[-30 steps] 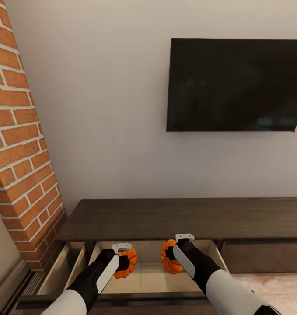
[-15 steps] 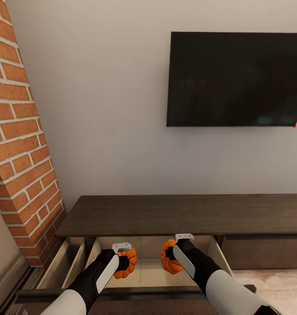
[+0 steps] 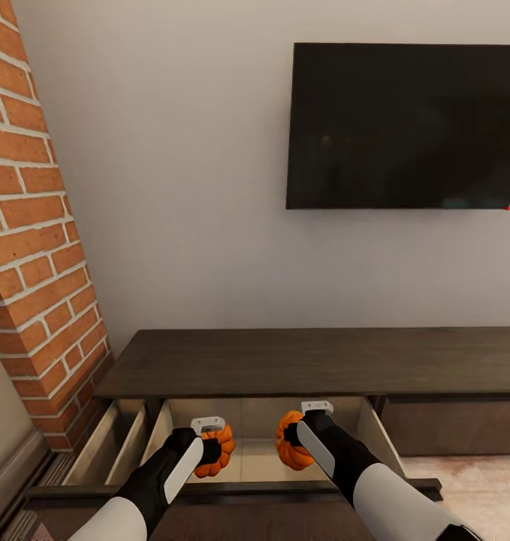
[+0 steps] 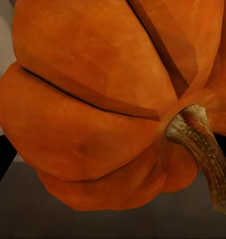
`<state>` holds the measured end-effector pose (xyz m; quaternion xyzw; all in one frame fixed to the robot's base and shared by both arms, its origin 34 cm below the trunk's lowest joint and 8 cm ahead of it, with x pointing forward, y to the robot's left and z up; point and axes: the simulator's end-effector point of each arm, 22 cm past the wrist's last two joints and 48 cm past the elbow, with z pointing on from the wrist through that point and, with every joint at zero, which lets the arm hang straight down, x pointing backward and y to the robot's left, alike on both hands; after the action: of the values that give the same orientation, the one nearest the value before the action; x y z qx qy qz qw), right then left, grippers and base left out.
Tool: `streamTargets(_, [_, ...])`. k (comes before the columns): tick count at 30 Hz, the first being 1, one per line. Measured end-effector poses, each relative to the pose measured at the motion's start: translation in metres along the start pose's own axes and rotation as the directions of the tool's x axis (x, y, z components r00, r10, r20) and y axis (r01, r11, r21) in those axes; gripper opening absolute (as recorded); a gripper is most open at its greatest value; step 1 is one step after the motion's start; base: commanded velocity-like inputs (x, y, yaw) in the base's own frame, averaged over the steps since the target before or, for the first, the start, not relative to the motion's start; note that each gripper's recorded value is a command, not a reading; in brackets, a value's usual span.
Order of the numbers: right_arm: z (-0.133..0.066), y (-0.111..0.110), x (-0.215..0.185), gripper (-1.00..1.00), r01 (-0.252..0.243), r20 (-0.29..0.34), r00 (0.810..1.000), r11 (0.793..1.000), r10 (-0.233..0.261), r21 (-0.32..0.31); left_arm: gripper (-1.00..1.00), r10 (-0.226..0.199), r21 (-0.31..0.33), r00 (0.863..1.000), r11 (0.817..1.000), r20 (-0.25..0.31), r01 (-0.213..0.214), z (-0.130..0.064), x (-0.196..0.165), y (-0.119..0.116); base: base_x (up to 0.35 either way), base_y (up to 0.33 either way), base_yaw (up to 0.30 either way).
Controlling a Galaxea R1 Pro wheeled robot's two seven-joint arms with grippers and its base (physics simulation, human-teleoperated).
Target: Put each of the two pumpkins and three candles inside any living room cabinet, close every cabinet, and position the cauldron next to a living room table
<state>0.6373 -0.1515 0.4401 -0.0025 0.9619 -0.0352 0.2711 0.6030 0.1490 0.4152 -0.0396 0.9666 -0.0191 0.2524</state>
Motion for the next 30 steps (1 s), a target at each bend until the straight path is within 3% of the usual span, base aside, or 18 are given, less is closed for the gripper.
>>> streamTargets(5, [0.008,0.002,0.008,-1.00,0.001,-0.001,1.000,1.000,-0.001,-0.001,-1.00,-0.003,0.004,1.000,1.000,0.009,0.003,0.008,0.006,0.001,0.000,0.000,0.000])
streamTargets(11, [0.011,0.004,0.011,-1.00,0.000,0.001,1.000,1.000,0.000,-0.004,-1.00,-0.039,0.009,0.994,0.999,0.105,0.038,0.009,-0.014,0.002,0.000,0.000,0.000])
streamTargets(18, [0.014,0.005,0.012,-1.00,-0.005,0.011,1.000,1.000,0.005,-0.008,-1.00,-0.048,0.034,0.982,0.998,0.180,0.043,-0.002,-0.040,-0.006,0.000,0.000,0.000])
streamTargets(30, [0.031,0.005,0.007,-1.00,-0.059,0.131,0.990,0.998,0.059,-0.008,-1.00,-0.058,0.028,0.974,0.998,0.219,0.053,0.015,-0.031,0.002,0.000,0.000,0.000])
